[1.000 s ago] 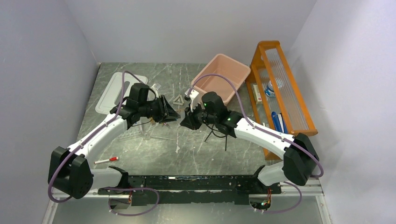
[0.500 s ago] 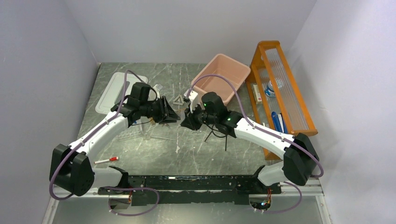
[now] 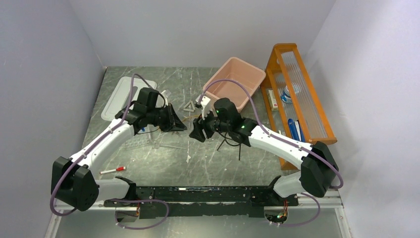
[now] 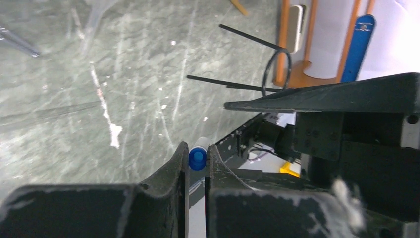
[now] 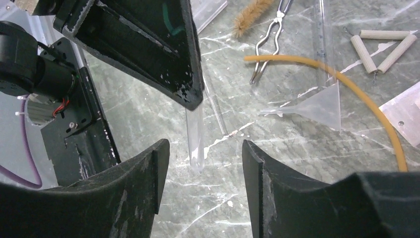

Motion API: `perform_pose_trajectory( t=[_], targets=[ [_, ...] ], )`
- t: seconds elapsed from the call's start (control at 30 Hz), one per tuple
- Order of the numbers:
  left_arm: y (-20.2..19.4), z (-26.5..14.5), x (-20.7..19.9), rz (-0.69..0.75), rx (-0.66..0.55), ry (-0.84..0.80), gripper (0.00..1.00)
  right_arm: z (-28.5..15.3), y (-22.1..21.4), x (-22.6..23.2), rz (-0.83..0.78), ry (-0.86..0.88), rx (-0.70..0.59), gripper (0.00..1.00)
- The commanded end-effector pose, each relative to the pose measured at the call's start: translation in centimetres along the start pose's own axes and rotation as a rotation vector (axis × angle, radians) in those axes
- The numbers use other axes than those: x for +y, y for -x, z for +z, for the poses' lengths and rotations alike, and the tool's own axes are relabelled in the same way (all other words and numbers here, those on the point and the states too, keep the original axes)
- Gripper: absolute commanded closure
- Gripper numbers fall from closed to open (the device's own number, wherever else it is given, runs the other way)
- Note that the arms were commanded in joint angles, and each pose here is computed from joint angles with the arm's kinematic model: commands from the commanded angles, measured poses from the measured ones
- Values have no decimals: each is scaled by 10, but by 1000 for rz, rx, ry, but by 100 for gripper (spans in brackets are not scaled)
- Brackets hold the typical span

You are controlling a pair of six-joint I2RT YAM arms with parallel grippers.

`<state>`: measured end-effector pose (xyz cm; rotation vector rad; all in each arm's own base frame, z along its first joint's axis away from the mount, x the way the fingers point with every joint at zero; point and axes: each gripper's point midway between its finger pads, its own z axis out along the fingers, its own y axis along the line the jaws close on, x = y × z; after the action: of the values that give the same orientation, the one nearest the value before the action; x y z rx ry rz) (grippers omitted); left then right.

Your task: Organize the chemistry lab equipment

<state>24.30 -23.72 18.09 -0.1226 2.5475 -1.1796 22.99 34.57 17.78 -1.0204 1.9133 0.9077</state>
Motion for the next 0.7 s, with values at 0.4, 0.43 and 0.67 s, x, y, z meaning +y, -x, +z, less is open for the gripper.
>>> perform_pose_trajectory(
  t=[0.4,0.43,0.67],
  targets=[
    [40,-120,111,104,-447,820,95,-1,-6,-6,95,-55,-36,40],
    [41,-124,116,101,-465,852,95,0,-7,-6,100,-55,-34,40],
    [55,-126,138,59,-597,932,95,3,-9,-8,109,-60,-38,40]
  ],
)
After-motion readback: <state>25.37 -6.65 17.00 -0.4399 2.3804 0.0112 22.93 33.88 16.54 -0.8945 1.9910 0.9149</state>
